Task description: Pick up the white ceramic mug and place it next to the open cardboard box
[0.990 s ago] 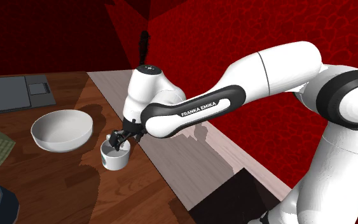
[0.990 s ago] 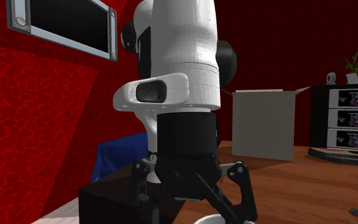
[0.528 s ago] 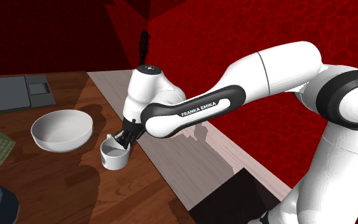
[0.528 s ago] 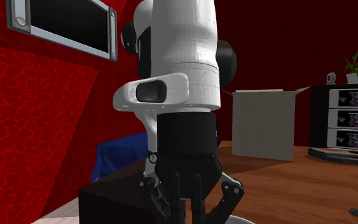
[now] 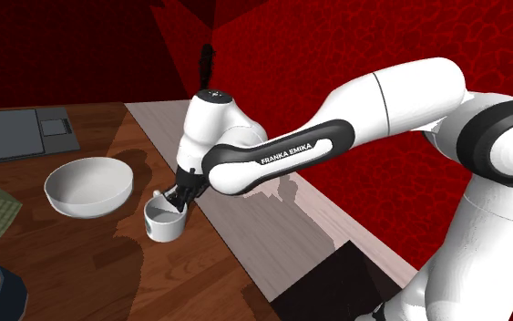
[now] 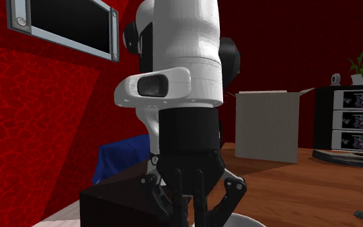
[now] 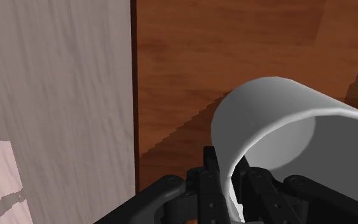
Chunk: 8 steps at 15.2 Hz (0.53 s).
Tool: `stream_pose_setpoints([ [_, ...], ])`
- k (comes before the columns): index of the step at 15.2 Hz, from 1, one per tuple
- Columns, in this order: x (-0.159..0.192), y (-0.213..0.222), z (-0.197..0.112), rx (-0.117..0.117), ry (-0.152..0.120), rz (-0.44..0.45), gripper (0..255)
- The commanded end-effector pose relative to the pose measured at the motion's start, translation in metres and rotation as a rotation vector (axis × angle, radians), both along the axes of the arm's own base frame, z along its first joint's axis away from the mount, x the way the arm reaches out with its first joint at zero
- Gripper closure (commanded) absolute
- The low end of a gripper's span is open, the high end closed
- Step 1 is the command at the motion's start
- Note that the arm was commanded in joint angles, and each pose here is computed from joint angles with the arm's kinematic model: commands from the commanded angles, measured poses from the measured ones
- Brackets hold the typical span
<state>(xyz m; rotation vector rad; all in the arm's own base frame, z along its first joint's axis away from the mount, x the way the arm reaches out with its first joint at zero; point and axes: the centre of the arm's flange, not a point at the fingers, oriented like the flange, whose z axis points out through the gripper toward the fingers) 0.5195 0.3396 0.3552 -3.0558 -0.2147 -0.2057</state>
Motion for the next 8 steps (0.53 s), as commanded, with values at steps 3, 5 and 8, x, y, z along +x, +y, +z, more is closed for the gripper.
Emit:
stream_pose_setpoints([
  [3,0.0,0.001,0.019,0.0,0.0,0.0,255],
  [5,0.0,0.001,0.03,0.0,0.0,0.0,255],
  [8,0.0,0.001,0.046,0.0,0.0,0.0,255],
])
